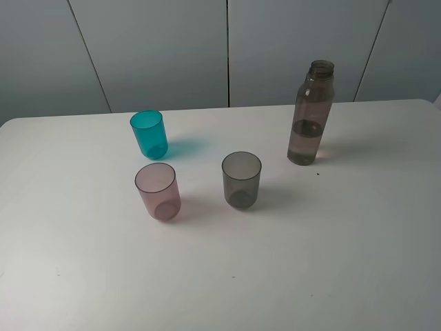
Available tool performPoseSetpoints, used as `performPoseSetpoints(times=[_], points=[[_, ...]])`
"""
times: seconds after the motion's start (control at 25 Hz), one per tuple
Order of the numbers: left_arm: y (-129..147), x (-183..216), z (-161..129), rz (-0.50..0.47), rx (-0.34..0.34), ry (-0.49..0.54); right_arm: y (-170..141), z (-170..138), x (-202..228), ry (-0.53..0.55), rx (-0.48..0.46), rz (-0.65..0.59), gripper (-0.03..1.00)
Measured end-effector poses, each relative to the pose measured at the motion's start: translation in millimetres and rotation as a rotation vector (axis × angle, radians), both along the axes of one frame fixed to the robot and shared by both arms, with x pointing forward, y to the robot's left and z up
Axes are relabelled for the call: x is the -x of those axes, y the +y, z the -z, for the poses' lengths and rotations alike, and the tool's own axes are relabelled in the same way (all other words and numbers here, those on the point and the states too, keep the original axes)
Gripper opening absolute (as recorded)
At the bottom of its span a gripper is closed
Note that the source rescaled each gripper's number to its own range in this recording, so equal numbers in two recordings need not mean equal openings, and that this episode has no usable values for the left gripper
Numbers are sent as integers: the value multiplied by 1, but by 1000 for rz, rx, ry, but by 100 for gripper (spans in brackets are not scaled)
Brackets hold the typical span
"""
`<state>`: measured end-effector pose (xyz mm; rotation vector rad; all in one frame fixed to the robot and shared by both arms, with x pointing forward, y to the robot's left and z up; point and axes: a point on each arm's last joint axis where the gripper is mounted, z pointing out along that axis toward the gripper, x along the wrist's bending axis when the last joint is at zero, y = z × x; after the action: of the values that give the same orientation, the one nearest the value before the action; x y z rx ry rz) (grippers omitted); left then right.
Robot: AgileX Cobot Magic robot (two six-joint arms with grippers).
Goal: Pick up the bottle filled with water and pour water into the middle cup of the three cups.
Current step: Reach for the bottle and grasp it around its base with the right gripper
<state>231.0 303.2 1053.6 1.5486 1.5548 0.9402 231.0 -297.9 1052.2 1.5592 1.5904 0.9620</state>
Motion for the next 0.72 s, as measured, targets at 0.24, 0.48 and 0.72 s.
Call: performPoseSetpoints(times=[0.24,0.48,0.72], points=[[0,0,0,0,0,0,0,0,0,0,0,0,100],[0,0,0,1,-2,0,0,0,0,0,0,0,100],[0,0,0,1,-2,0,0,0,0,0,0,0,100]])
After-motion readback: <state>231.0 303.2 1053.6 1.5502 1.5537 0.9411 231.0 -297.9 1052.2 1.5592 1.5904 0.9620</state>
